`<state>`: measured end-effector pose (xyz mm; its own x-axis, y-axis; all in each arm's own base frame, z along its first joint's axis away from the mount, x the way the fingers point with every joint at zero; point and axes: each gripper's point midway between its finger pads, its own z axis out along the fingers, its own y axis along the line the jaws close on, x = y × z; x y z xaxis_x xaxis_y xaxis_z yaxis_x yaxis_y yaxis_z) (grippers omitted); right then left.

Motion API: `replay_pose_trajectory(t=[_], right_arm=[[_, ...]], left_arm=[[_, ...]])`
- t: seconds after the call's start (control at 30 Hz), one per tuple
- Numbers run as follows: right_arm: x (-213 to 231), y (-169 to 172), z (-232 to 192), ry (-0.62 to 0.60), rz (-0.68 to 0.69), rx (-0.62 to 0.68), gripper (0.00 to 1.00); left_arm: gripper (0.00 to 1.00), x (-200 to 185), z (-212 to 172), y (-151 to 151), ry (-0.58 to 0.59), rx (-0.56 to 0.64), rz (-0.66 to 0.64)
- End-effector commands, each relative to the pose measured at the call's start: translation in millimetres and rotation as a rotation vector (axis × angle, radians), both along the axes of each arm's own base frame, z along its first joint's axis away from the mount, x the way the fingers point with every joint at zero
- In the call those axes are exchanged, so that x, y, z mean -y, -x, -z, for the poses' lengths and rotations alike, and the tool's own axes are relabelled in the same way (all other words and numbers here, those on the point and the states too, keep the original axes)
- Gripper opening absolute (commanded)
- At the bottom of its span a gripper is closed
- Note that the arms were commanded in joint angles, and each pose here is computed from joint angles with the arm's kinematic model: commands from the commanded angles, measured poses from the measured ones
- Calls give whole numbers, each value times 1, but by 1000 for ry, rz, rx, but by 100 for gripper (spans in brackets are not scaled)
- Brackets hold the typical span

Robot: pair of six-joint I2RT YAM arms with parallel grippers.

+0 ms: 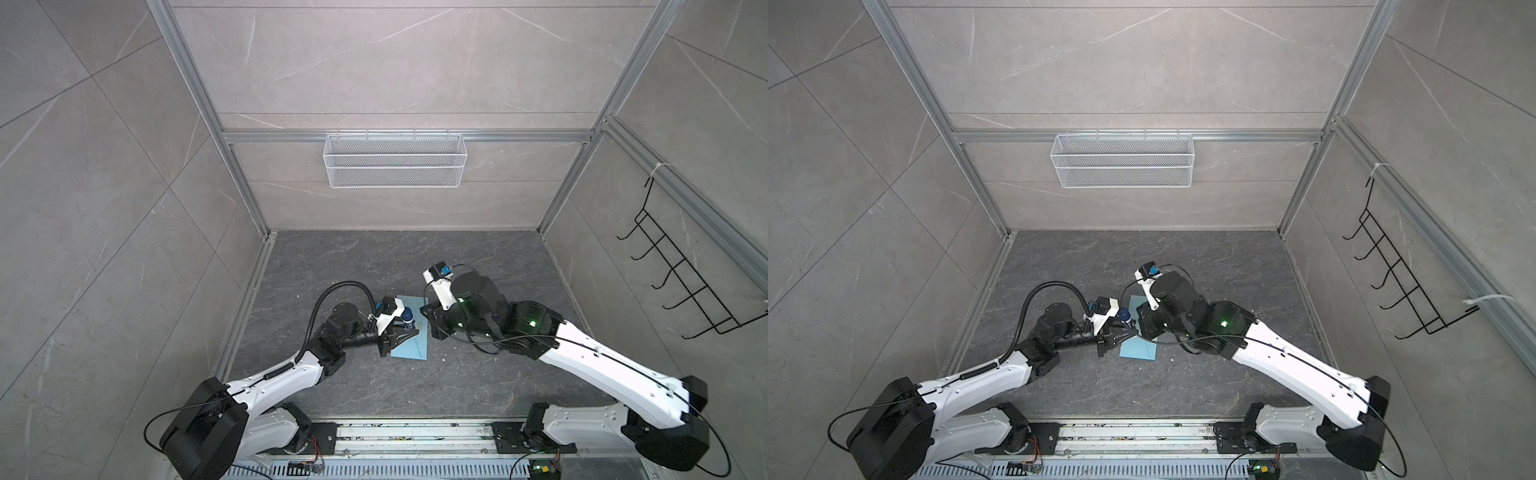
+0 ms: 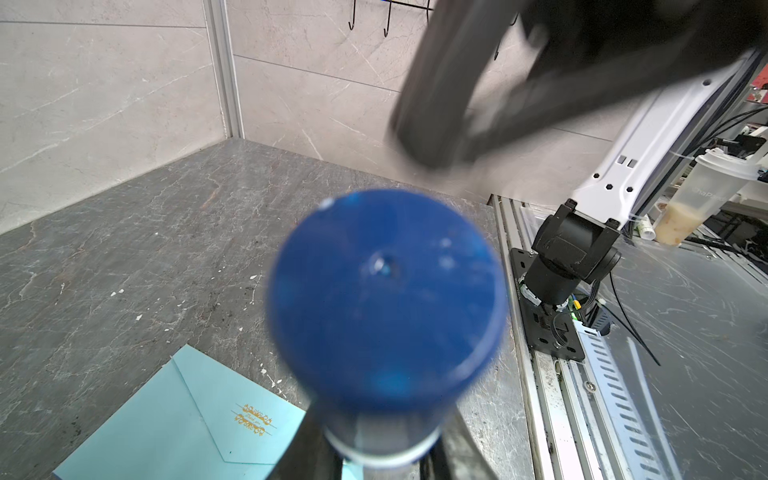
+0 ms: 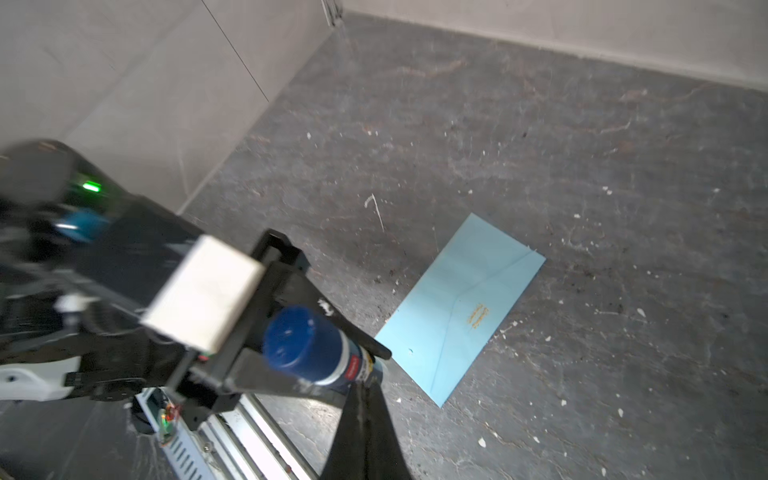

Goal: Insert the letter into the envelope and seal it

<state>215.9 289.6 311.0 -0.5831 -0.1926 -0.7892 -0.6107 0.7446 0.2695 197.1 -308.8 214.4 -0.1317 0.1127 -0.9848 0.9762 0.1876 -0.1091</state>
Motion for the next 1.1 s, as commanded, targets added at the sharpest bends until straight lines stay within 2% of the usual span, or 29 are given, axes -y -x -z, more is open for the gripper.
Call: replay_pose_trajectory(t=[0.0,0.53,0.77,1.07], right_arm=[[-17,6,-31,-130,-64,35,0],[-43,-6,3,-24,-74,-39,0],[-38,-5,45,63,-41,-107,0],[-22,-4,88,135,66,-204,0]], left_arm=[[0,5,-31,-7,71,65,-2],[0,7,-38,-8,87,68,5],[0,4,-47,-7,109,94,-5],[0,1,-56,-7,132,127,-18]])
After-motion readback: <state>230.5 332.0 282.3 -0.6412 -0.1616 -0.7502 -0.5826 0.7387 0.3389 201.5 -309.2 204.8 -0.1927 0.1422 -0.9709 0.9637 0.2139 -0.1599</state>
